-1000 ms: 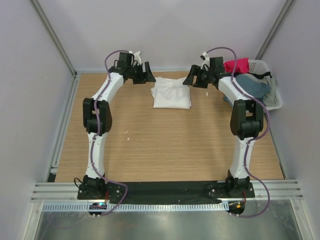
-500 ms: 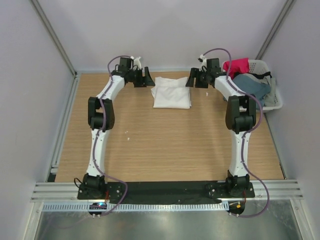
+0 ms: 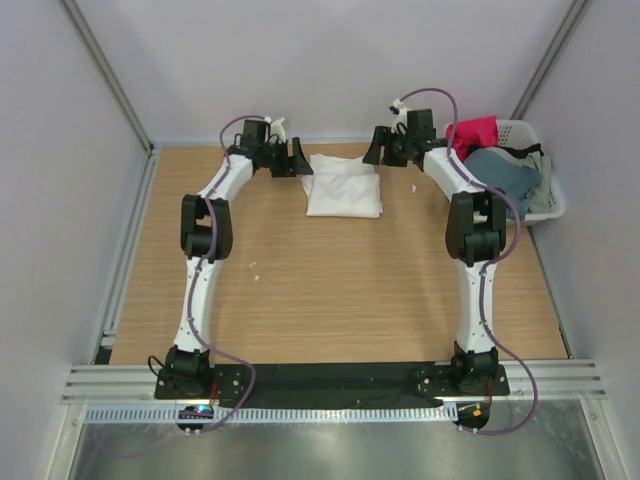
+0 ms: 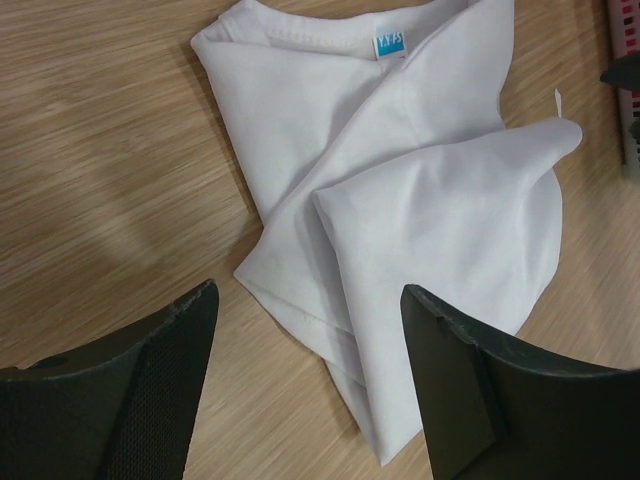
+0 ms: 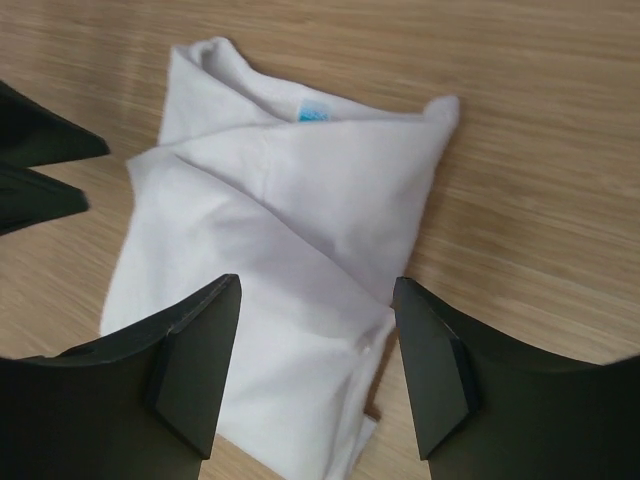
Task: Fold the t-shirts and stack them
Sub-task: Fold the tshirt
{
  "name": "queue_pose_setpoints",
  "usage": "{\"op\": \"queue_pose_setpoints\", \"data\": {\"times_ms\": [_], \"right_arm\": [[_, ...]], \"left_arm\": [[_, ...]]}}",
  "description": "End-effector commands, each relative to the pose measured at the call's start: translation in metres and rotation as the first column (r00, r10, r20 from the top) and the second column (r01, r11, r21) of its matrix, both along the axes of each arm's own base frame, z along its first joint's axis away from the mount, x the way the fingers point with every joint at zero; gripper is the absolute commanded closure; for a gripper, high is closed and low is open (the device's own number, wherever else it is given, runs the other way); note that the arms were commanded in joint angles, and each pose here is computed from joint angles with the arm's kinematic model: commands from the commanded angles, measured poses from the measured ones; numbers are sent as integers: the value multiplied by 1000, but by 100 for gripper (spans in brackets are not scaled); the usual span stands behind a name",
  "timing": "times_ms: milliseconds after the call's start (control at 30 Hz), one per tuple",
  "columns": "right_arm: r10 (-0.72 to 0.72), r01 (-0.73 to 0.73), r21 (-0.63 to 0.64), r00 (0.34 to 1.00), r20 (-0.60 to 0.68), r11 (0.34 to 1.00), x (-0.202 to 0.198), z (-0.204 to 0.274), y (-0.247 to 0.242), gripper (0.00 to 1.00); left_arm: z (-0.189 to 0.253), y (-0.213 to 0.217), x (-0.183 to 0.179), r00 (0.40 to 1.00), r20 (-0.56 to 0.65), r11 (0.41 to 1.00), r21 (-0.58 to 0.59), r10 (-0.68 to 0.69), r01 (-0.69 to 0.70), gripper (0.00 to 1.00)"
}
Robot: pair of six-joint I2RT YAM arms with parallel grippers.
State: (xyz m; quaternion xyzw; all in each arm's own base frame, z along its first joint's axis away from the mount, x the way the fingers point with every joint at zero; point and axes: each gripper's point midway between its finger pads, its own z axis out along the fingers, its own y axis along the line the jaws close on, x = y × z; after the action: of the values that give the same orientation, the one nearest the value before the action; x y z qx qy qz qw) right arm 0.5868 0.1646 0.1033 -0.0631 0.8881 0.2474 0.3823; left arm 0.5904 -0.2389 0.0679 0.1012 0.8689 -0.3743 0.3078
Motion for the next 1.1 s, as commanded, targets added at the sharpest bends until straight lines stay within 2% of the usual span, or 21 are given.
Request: {"op": "queue_pose_setpoints", "data": {"times_ms": [0, 300, 567, 700, 833, 867, 900, 1033, 1067], "right_arm": [[82, -99, 120, 987, 135, 988, 7, 65, 43, 31], [197, -193, 225, 980, 2, 955, -13, 5, 99, 31], [256, -230, 242, 963, -84, 943, -37, -29, 121, 30], [276, -231, 246, 947, -166, 941, -65, -48, 122, 30], [283, -227, 250, 935, -216, 941, -93, -51, 119, 30], [288, -235, 252, 937, -199, 939, -97, -39, 119, 30], [289, -229, 250, 928, -235, 941, -111, -49, 116, 30], [303, -242, 245, 919, -251, 939, -141, -45, 116, 30], [308, -251, 244, 922, -236, 937, -145, -36, 116, 30]], "left_arm": [[30, -2, 4, 999, 48, 1000, -26, 14, -13, 25], [41, 4, -20, 999, -41, 998, -51, 25, -27, 26], [51, 14, -41, 989, -139, 993, -103, 51, -66, 28], [67, 16, -52, 982, -180, 985, -147, 60, -87, 28], [73, 16, -69, 963, -264, 974, -201, 48, -104, 32], [70, 17, -75, 957, -288, 972, -211, 38, -102, 34], [69, 17, -79, 954, -297, 972, -212, 36, -102, 35], [66, 17, -98, 935, -355, 969, -225, 14, -100, 37], [64, 16, -105, 928, -373, 969, -227, 3, -94, 41]]}}
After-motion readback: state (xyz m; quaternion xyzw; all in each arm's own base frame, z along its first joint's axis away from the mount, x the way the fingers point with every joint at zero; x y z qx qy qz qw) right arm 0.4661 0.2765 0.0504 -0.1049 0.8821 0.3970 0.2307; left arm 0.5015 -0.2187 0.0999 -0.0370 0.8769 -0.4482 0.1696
